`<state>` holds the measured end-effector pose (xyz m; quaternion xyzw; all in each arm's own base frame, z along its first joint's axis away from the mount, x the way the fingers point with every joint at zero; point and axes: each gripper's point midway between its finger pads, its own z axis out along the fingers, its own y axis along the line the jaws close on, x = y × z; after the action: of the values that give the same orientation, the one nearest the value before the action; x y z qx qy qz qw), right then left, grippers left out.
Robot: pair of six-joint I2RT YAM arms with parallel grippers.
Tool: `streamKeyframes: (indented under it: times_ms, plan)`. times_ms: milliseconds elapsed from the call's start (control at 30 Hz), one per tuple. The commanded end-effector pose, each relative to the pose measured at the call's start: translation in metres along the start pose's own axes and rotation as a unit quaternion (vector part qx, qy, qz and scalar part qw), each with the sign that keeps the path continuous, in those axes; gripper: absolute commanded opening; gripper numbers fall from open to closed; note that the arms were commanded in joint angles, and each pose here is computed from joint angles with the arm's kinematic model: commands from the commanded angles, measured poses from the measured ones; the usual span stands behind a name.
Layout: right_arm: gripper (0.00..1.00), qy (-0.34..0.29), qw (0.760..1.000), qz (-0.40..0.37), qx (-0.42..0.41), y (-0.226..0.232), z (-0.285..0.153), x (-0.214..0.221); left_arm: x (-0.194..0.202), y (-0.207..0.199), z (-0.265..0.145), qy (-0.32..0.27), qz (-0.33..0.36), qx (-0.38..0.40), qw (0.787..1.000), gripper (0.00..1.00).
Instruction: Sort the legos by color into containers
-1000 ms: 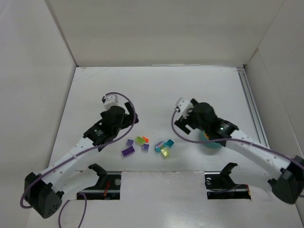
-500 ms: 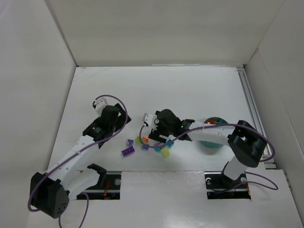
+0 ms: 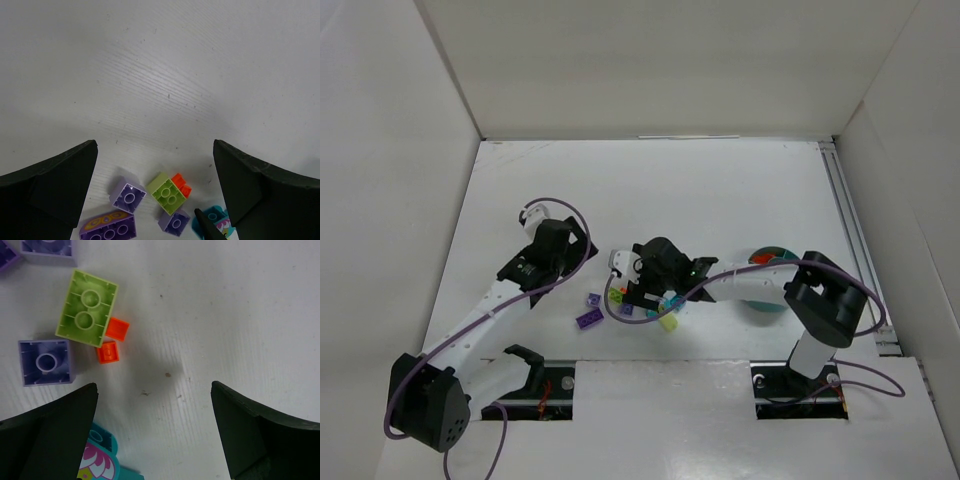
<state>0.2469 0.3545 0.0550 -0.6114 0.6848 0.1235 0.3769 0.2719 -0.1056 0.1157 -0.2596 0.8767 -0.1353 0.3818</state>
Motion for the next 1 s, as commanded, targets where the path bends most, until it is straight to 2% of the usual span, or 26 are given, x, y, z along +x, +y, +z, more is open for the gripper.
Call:
streamKeyframes:
  times_ms: [0, 400, 500, 633, 800, 900, 933, 967]
  plan:
    - [0.99, -0.039, 0.999, -0.002, -0.017, 0.011, 0.003, -0.02, -0.006, 0.0, 0.002, -0.01, -0.001, 0.004, 1.0, 1.0]
    - [0.97, -0.042, 0.998, 0.006, -0.053, 0.029, 0.014, -0.017, -0.008, -0.001, 0.0, -0.013, -0.002, 0.008, 1.0, 1.0]
    - [0.94, -0.045, 0.997, 0.005, -0.057, 0.03, 0.019, -0.019, -0.008, -0.001, 0.0, -0.013, -0.002, 0.008, 1.0, 1.0]
    - [0.85, -0.046, 0.997, 0.005, -0.062, 0.031, 0.024, -0.021, -0.008, -0.001, 0.0, -0.013, -0.002, 0.008, 1.0, 1.0]
    - [0.85, -0.041, 0.997, 0.015, -0.064, 0.033, 0.031, -0.018, -0.009, -0.002, -0.002, -0.016, 0.001, 0.011, 1.0, 1.0]
    - [0.78, -0.045, 0.997, 0.019, -0.062, 0.032, 0.031, -0.02, -0.009, -0.002, -0.002, -0.016, 0.001, 0.011, 1.0, 1.0]
    - [0.69, -0.045, 0.997, 0.019, -0.062, 0.032, 0.031, -0.02, -0.009, -0.002, -0.002, -0.016, 0.001, 0.011, 1.0, 1.0]
    - [0.65, -0.042, 0.997, 0.024, -0.057, 0.03, 0.032, -0.019, -0.009, -0.002, -0.002, -0.016, 0.001, 0.011, 1.0, 1.0]
